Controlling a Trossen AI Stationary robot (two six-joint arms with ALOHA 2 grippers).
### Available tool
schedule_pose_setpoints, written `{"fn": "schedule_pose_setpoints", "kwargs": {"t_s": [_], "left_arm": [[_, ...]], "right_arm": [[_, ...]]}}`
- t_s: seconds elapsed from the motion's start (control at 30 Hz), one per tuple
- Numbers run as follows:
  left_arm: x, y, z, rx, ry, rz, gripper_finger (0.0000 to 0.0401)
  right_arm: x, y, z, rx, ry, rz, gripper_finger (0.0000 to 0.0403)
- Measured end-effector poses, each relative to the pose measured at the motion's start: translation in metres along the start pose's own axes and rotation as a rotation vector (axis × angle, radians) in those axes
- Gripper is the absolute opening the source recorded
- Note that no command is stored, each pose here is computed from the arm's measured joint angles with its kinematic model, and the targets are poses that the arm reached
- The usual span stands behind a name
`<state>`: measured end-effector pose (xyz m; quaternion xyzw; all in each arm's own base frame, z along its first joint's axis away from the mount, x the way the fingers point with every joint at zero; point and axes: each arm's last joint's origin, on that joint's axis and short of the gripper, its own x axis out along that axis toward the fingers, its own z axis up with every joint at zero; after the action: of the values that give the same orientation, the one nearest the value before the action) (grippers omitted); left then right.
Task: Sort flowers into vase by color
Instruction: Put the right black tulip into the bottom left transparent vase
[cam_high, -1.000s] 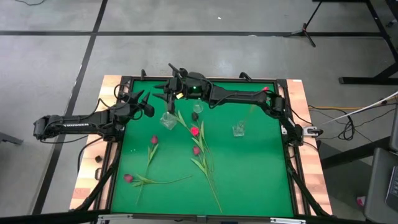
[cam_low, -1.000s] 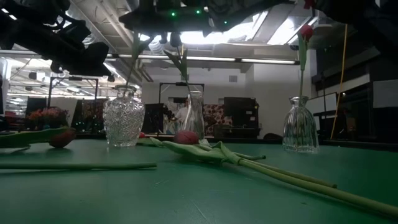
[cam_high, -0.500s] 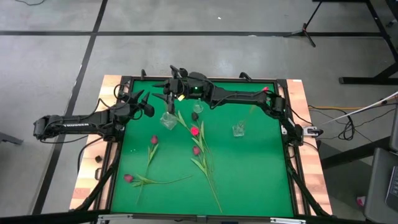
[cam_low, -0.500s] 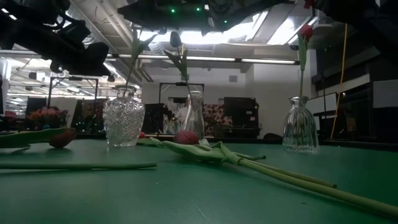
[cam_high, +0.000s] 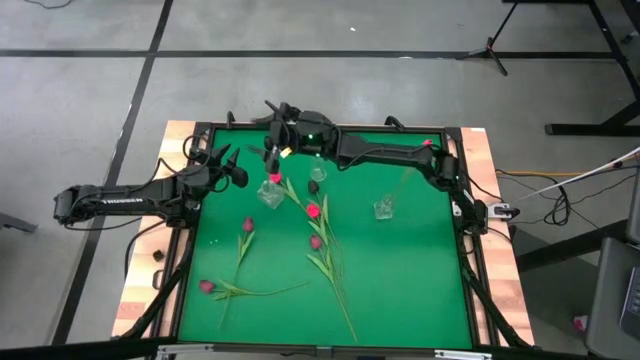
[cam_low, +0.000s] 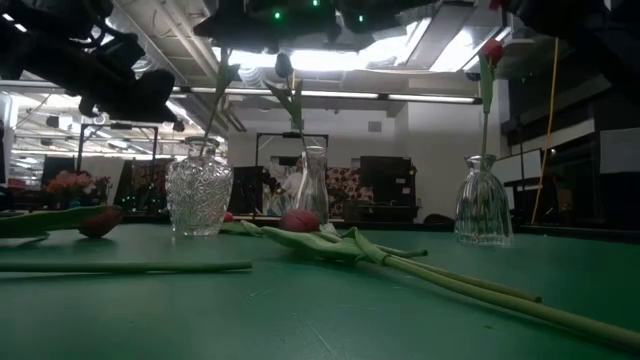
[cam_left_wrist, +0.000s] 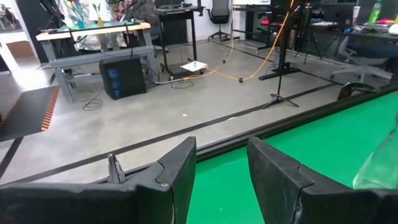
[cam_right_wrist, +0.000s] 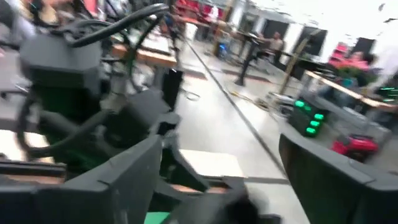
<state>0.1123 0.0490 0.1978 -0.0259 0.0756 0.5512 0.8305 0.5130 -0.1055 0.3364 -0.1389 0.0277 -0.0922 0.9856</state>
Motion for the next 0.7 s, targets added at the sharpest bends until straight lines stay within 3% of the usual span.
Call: {"fn": "schedule_pose_setpoints", "kwargs": {"t_s": [0.3,0.43,0.7], "left_arm": [[0.000,0.001,-0.005,0.015,0.033,0.009,0.0141],[0.000,0.000,-0.005,0.017,0.039,-0.020,0.0141],[-0.002,-0.012,0.003,-0.041,0.030,-0.385,0.0141]], "right_arm": [[-0.024,-0.020,0.059,-0.178,0.176,-0.045,0.0327],[-0.057,-0.030,0.086,-0.274,0.219,-0.088,0.0326],[-0.139,-0.055,0.144,-0.259,0.260,-0.121,0.0325]]}}
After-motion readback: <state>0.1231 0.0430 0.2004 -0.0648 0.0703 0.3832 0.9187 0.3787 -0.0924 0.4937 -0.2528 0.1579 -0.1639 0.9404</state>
